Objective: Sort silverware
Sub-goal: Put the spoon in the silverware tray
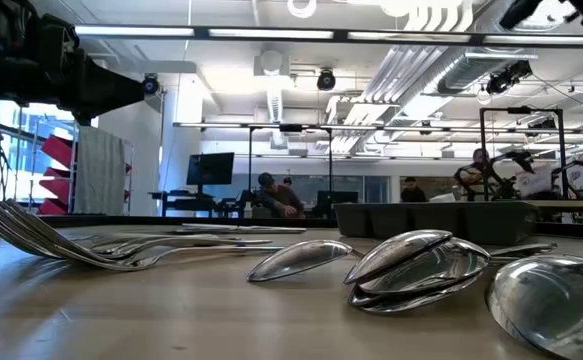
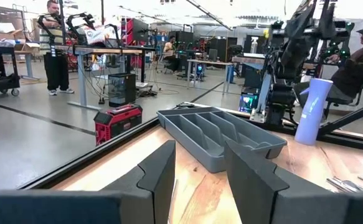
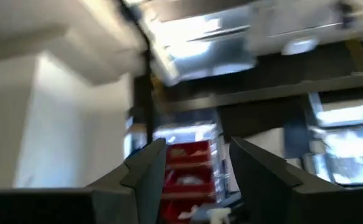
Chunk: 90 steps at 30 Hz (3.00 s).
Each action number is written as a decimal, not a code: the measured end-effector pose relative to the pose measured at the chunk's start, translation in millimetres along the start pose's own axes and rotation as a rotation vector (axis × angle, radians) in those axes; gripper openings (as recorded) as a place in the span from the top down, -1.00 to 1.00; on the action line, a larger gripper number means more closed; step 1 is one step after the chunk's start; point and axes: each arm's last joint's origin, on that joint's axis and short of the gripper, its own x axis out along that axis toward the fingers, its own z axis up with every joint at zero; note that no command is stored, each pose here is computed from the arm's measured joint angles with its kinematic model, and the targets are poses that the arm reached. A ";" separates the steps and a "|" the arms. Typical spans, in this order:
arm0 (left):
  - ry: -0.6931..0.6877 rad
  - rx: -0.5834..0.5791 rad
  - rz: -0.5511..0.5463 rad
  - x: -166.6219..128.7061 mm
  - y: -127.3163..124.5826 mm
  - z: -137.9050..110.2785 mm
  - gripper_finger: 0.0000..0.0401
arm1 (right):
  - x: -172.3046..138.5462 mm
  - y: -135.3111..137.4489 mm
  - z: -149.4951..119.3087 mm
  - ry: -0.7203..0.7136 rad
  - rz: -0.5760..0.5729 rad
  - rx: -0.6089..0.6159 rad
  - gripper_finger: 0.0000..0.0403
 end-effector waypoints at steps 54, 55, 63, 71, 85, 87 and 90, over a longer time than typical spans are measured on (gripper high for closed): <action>-0.106 -0.339 -0.020 -0.6 -0.3 10.8 0.41 | 136.6 27.5 -289.3 1.711 0.215 -0.023 0.55; -0.101 -0.354 -0.020 -0.5 -0.3 10.3 0.41 | 135.4 27.3 -291.0 1.716 0.214 -0.023 0.62; -0.106 -0.551 -0.025 -0.6 -0.1 10.8 0.41 | 140.4 19.9 -286.2 1.713 0.107 0.062 0.97; -0.048 -0.609 -0.085 -0.1 -2.2 6.0 0.41 | 181.3 -13.3 -218.3 1.566 0.010 0.060 0.99; 0.143 -0.740 -0.103 3.1 -6.1 -9.2 0.41 | 159.3 -66.5 -59.4 1.672 -0.021 -0.477 1.00; 0.108 -0.721 -0.051 3.8 -4.6 -8.2 0.41 | 146.8 -82.8 -52.7 1.747 0.008 -0.480 1.00; 0.052 -0.696 0.023 4.2 -2.2 -6.1 0.41 | 130.4 -109.7 -51.4 1.831 0.066 -0.448 1.00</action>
